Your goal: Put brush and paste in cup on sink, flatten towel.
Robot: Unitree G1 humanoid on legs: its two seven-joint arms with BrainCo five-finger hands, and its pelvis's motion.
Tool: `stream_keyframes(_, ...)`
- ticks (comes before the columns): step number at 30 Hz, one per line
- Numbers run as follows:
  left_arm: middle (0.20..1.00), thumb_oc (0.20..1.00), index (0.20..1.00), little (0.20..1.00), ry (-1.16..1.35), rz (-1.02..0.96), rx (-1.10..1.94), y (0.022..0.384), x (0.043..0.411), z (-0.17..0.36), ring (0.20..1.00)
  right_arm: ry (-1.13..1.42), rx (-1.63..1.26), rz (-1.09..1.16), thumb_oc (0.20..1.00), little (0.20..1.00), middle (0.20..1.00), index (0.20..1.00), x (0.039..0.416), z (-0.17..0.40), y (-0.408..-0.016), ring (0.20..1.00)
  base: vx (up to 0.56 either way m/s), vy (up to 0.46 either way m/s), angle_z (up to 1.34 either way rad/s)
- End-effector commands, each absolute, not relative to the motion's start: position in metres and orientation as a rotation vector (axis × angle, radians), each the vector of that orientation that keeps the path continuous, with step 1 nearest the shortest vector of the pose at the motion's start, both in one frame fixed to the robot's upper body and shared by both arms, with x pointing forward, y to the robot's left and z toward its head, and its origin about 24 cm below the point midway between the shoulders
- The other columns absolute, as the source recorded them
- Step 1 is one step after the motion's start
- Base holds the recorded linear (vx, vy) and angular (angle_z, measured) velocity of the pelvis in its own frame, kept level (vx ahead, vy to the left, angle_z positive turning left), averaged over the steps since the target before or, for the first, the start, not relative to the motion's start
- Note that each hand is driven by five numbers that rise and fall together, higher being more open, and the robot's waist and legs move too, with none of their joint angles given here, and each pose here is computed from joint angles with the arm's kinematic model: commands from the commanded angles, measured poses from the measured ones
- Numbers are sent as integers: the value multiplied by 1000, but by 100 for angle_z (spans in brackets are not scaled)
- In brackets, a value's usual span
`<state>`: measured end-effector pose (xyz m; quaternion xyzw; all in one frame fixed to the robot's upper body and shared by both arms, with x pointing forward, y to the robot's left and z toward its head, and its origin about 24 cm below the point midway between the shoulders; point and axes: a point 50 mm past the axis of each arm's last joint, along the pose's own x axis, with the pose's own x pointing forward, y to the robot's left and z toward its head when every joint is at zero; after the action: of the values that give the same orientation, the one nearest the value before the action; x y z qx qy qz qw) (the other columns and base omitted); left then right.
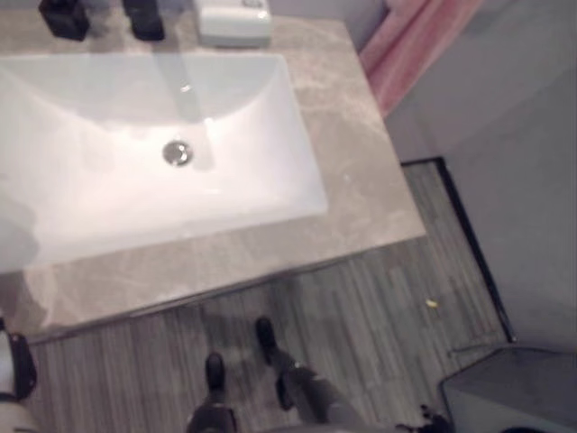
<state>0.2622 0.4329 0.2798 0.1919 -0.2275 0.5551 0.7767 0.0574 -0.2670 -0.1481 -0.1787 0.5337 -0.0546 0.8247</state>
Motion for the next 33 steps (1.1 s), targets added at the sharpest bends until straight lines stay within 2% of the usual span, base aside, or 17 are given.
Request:
stream_keyframes(1, 1000, 1000, 1000, 1000, -450, 1198, 480, 433, 267, 275, 1000, 1147, -425, -166, 1000, 1000, 1000, 1000, 57, -142, -289, 1000, 9, 5, 5)
stream_keyframes(24, 1000, 1000, 1000, 1000, -536, 1235, 453, 432, 269, 326, 1000, 1135, -390, -197, 1000, 1000, 1000, 1000, 57, -142, -290, 1000, 4, 1, 2)
stream_keyframes(33, 1000, 1000, 1000, 1000, -551, 1226, 435, 427, 274, 341, 1000, 1174, -357, -255, 1000, 1000, 1000, 1000, 45, -143, -295, 1000, 2, -1, 1)
